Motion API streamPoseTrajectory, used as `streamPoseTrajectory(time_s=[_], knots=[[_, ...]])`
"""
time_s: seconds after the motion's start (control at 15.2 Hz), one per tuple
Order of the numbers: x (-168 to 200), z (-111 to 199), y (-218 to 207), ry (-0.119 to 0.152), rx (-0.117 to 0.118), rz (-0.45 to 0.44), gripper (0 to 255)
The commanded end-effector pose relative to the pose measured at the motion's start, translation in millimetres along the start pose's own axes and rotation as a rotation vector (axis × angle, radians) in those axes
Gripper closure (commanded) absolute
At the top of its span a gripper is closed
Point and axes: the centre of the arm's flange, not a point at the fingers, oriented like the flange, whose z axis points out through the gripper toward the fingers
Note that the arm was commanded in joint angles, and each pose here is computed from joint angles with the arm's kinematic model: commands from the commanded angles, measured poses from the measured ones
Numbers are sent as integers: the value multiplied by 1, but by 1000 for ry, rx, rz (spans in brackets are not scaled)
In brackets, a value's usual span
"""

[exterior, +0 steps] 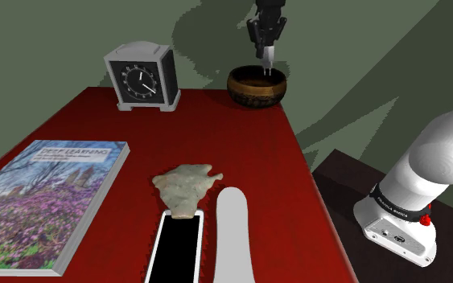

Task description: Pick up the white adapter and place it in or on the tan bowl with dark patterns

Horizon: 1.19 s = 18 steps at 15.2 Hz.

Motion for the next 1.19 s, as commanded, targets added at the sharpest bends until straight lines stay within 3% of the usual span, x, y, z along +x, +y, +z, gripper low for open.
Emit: streamPoseTrajectory(time_s=[0.0, 0.53, 0.59, 0.92, 1.12], knots=[[0, 11, 1, 1, 0, 0, 255], [0, 16, 1, 1, 0, 0, 255], [0, 16, 1, 1, 0, 0, 0], [0, 16, 1, 1, 0, 0, 0], [0, -23, 1, 1, 0, 0, 0]])
